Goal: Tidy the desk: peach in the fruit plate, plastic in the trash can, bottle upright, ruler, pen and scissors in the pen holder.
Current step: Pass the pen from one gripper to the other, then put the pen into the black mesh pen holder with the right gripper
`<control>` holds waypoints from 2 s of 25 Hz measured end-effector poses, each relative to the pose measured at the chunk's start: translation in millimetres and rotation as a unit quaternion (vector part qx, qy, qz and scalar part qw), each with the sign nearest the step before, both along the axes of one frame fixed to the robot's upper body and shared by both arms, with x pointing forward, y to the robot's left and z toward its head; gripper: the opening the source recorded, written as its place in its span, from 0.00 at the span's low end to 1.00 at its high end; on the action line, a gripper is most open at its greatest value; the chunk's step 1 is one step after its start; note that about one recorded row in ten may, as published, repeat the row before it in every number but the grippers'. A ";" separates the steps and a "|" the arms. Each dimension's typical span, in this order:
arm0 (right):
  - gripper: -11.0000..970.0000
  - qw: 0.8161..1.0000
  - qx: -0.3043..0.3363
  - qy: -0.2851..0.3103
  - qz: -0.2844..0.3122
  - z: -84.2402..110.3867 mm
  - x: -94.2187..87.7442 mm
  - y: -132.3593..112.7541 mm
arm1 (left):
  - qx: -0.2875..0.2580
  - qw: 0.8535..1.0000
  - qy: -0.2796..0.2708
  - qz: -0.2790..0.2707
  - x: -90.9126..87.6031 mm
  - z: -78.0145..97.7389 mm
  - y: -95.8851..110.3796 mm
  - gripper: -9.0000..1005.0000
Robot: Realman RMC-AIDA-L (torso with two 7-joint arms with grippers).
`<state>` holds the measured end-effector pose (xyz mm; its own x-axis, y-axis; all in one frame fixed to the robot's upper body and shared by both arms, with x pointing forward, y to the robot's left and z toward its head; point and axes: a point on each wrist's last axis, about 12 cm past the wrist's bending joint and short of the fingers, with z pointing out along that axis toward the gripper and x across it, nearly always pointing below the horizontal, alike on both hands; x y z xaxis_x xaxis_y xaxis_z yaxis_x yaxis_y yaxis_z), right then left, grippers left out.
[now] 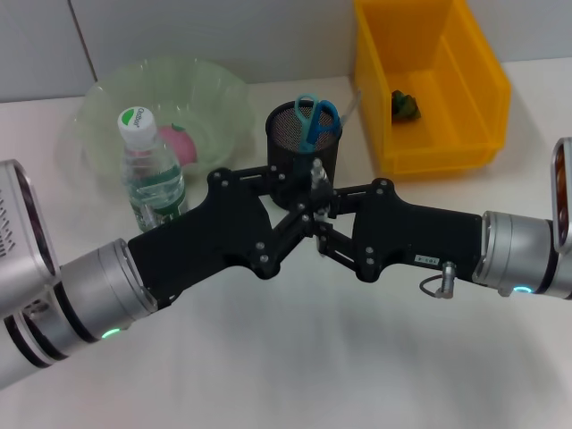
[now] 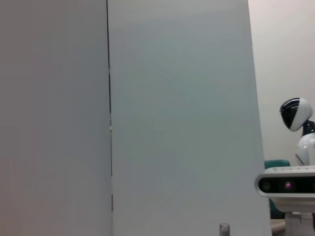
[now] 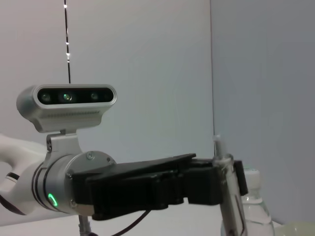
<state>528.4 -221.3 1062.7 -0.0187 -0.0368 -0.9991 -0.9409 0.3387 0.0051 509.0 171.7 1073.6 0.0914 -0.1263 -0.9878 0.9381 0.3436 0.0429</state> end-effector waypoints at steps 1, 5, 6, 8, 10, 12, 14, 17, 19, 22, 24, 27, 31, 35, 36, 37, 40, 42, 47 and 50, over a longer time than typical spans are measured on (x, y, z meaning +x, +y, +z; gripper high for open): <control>0.19 1.000 0.000 0.000 0.000 -0.1 -0.1 0.0 | -0.004 1.000 0.000 0.005 1.0 0.9 0.5 0.25; 0.17 1.000 -0.001 0.001 0.000 -0.5 -0.5 -0.1 | -0.009 1.000 -0.001 0.011 1.8 1.7 1.2 0.25; 0.17 1.000 -0.002 0.001 0.001 -0.9 -0.9 -0.1 | -0.010 1.000 -0.004 0.011 1.4 1.9 1.5 0.26; 0.17 1.000 -0.003 0.001 0.002 -1.0 -1.0 -0.1 | -0.010 1.000 -0.005 0.011 1.2 2.0 1.5 0.26; 0.16 1.000 -0.004 0.001 0.002 -1.2 -1.1 -0.1 | -0.010 1.000 -0.005 0.012 1.1 2.0 1.6 0.31; 0.16 1.000 -0.003 0.000 0.001 -1.1 -1.0 -0.2 | -0.010 1.000 -0.005 0.012 1.1 1.9 1.6 0.37; 0.16 1.000 -0.003 0.000 -0.003 -1.3 -0.9 -1.5 | -0.012 1.000 -0.004 0.016 1.0 1.7 3.3 0.40; 0.16 0.999 0.003 -0.002 -0.037 -0.7 3.9 -7.7 | -0.020 0.999 0.000 0.031 -0.4 0.7 10.1 0.42; 0.16 0.998 0.015 -0.013 -0.063 3.1 8.5 -12.3 | -0.018 0.999 0.005 0.036 -4.1 -2.2 16.9 0.43; 0.16 0.992 0.042 -0.052 -0.103 13.6 16.8 -17.9 | -0.008 0.998 0.021 0.053 -16.1 -12.6 35.1 0.44; 0.16 0.987 0.060 -0.077 -0.129 21.5 25.2 -17.6 | 0.003 0.997 0.031 0.074 -26.2 -21.9 50.2 0.46; 0.16 0.981 0.066 -0.099 -0.155 29.9 42.8 -7.2 | 0.020 0.992 0.045 0.115 -41.5 -36.7 72.2 0.51; 0.16 0.978 0.022 -0.102 -0.181 33.0 74.5 25.1 | 0.025 0.987 0.059 0.144 -50.5 -45.3 84.4 0.58; 0.16 0.978 -0.003 -0.090 -0.186 30.8 84.4 41.1 | 0.026 0.986 0.062 0.150 -52.3 -47.4 86.0 0.66; 0.16 0.979 -0.011 -0.082 -0.187 29.0 86.3 44.9 | 0.026 0.986 0.062 0.151 -52.9 -48.0 86.2 0.67; 0.16 0.979 -0.013 -0.078 -0.188 28.0 86.4 45.7 | 0.025 0.987 0.061 0.149 -51.4 -47.4 84.5 0.81; 0.16 0.979 -0.015 -0.071 -0.188 25.5 85.2 46.4 | 0.025 0.987 0.060 0.147 -50.1 -47.0 83.4 0.81; 0.16 0.980 -0.015 -0.065 -0.190 22.9 83.5 45.7 | 0.025 0.987 0.059 0.146 -49.2 -46.6 82.7 0.81; 0.16 0.979 -0.022 -0.052 -0.197 16.0 79.9 42.4 | 0.024 0.988 0.060 0.144 -47.1 -45.6 81.8 0.81; 0.17 0.977 -0.030 -0.043 -0.205 11.5 79.2 40.4 | 0.024 0.988 0.060 0.143 -46.7 -45.4 81.6 0.81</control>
